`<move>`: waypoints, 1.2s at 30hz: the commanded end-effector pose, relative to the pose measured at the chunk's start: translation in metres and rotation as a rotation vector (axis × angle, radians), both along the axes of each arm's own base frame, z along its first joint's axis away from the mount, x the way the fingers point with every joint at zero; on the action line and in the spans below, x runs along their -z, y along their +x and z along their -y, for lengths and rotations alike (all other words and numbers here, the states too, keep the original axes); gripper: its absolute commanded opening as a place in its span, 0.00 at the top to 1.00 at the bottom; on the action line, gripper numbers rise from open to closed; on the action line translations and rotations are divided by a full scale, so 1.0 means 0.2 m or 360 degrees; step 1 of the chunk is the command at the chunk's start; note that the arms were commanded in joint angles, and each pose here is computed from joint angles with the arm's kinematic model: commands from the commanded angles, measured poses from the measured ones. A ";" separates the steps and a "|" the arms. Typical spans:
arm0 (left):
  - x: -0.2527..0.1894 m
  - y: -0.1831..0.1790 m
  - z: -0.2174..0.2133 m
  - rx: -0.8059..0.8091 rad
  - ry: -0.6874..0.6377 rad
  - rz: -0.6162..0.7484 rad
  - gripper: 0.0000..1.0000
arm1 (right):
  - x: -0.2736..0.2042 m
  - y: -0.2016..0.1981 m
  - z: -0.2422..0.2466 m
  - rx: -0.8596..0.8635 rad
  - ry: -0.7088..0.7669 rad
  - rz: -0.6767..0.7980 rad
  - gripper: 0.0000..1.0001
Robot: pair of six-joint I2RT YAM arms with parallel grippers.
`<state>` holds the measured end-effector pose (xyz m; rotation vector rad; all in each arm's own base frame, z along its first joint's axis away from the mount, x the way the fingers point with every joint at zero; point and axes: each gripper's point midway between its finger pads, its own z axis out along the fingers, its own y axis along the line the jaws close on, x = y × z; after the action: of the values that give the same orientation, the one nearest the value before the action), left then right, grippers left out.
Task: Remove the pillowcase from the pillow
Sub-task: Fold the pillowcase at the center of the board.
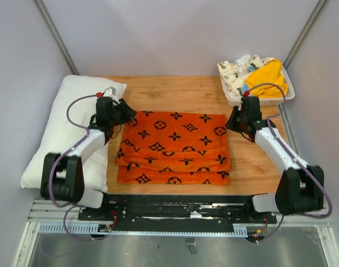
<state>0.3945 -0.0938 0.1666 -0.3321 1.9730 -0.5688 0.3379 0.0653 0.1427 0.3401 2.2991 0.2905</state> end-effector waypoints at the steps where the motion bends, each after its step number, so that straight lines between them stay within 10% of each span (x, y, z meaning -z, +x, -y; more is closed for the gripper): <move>1: 0.11 0.25 0.07 0.0104 0.0075 -0.0057 0.69 | 0.00 0.27 -0.09 -0.0083 -0.0070 -0.0004 0.83; 7: 0.48 0.47 -0.06 -0.0097 0.0299 -0.0367 0.99 | 0.20 0.53 -0.09 -0.0052 -0.0216 -0.0179 0.99; 21: 0.81 0.64 -0.07 -0.0171 0.0317 -0.0538 1.00 | 0.63 0.88 -0.13 -0.0097 -0.0340 -0.0437 0.99; 36: 0.69 0.56 -0.11 -0.0196 0.0357 -0.0511 1.00 | 0.21 0.65 -0.21 -0.0124 -0.0305 -0.0184 0.99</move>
<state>0.5198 -0.0797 0.0294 -0.4199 2.2520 -0.2716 0.4877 0.0963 0.1121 0.1774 2.4061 0.0981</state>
